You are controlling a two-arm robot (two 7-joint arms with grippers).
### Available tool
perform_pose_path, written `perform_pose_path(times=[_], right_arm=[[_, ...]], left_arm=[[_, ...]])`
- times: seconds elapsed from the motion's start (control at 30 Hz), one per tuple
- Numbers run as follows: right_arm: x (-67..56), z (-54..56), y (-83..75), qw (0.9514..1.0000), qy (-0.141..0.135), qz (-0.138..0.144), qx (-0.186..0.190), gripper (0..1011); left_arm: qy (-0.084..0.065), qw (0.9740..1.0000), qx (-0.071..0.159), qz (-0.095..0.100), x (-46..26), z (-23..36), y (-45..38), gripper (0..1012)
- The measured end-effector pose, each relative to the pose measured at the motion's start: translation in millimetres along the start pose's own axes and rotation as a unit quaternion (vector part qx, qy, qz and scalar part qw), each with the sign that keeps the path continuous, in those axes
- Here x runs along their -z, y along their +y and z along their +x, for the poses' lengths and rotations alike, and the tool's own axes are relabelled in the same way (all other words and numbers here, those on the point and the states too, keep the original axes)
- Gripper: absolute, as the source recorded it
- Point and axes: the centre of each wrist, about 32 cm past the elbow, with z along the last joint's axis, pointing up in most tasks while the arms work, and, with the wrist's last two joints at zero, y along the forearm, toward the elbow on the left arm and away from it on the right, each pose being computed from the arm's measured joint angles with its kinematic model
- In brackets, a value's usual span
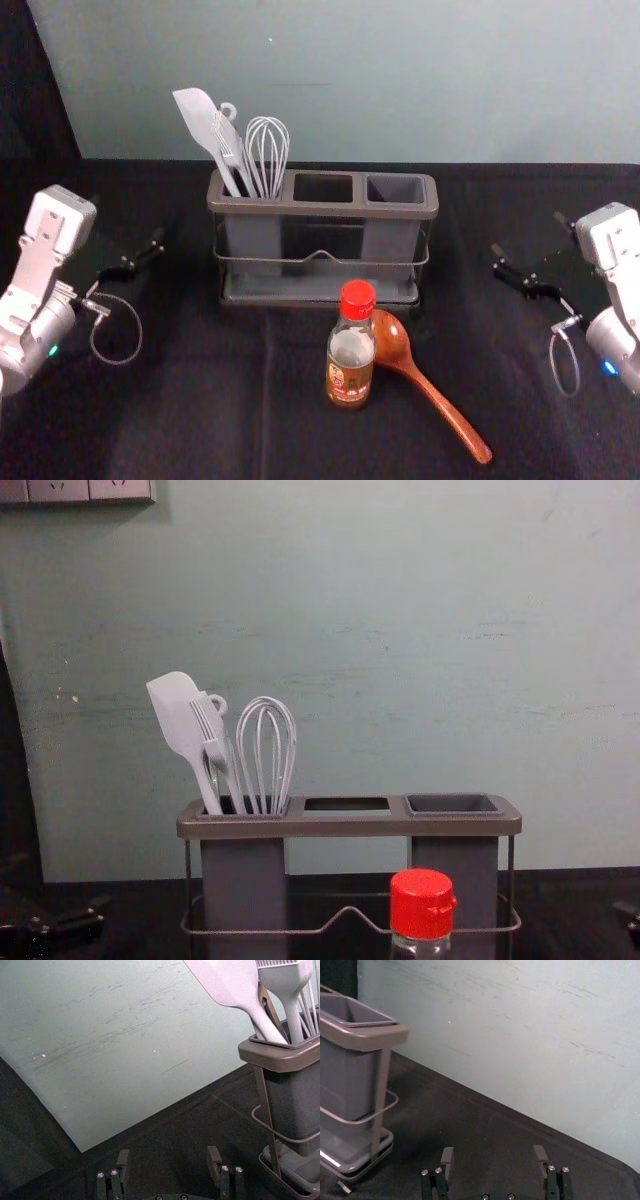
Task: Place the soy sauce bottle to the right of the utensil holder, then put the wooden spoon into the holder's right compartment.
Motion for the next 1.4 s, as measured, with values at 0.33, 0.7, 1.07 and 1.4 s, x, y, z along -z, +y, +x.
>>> perform_pose_path(times=[0.33, 0.7, 1.07, 1.4], right_arm=[[-10.0, -16.6, -33.4, 0.9999, -0.014, 0.005, -0.007, 1002], [-20.6, -35.8, -76.4, 0.9988, -0.018, 0.023, -0.039, 1003], [-33.4, -48.8, -108.5, 0.994, -0.01, 0.049, -0.097, 1002], [-44.9, -64.9, -116.8, 0.9853, 0.007, 0.076, -0.153, 1002]], left_arm=[[0.0, 1.0, 0.0, 0.0, 0.0, 0.0, 0.0, 1000], [0.0, 1.0, 0.0, 0.0, 0.0, 0.0, 0.0, 1000], [0.0, 1.0, 0.0, 0.0, 0.0, 0.0, 0.0, 1000], [0.0, 1.0, 0.0, 0.0, 0.0, 0.0, 0.0, 1000]])
